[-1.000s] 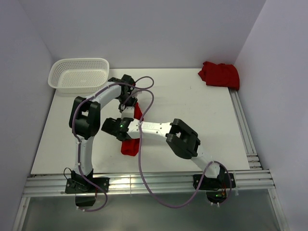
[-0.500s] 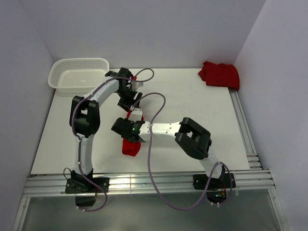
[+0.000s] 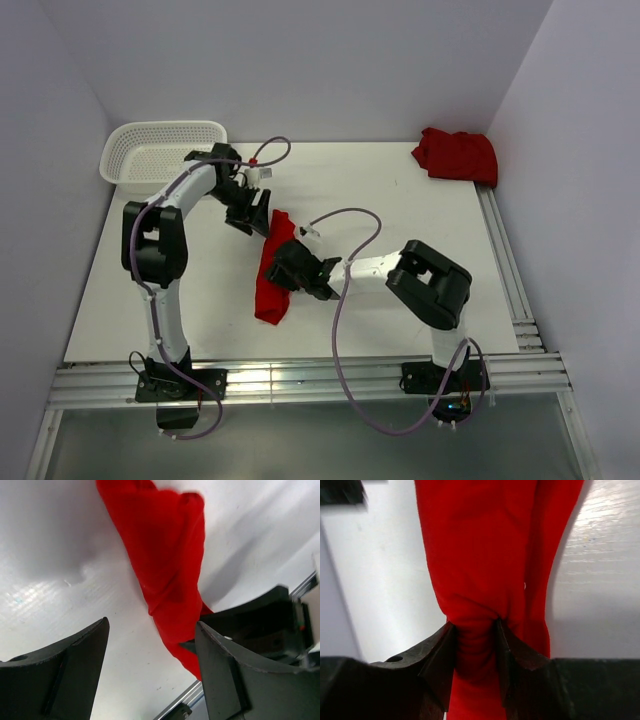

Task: Roll the t-shirts
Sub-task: Roll the tshirt

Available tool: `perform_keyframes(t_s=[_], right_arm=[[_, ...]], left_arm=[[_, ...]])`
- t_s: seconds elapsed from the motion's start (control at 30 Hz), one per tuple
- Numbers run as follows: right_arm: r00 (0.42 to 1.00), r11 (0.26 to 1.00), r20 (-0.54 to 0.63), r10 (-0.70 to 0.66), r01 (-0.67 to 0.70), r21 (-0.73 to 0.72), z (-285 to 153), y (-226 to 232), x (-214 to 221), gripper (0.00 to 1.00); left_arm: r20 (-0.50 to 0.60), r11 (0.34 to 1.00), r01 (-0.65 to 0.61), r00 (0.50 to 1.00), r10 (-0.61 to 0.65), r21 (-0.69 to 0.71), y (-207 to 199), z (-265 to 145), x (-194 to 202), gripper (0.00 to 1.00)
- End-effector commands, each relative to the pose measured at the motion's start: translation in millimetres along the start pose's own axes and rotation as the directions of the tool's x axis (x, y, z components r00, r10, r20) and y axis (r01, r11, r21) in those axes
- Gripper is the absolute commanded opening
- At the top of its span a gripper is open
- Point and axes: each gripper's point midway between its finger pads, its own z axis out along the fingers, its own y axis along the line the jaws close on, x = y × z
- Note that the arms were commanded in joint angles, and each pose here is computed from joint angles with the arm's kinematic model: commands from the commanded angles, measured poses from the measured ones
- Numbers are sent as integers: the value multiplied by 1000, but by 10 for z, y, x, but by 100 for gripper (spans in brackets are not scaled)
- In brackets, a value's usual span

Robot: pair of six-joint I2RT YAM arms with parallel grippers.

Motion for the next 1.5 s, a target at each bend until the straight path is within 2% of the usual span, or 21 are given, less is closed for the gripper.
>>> perform_keyframes(t_s=[0.0,0.17,0.53,0.83,1.03,1.47], right_arm=[[989,999,-140,43,-40,21,85,-346,346,31],[983,995,-155,96,-101,-23,121,-321,333,31],[956,966,-199,215,-237,-99,161,-385,329,29],[944,953,-212,254,-281,-110,151,-451,330,29],[946,958,-211,245,-270,-97,149,-471,326,29],[938,949,-214,274,-299,-98,102,-547,336,29]], left_arm=[[44,997,-66,997,64,46,-83,-43,49,74],[13,995,-41,999,40,94,-48,105,318,73],[-1,976,37,999,-38,213,-42,250,604,73],[6,947,79,996,-85,312,-149,337,581,73],[80,933,28,995,-61,360,-260,157,512,81],[15,957,126,991,-135,260,85,496,822,81]])
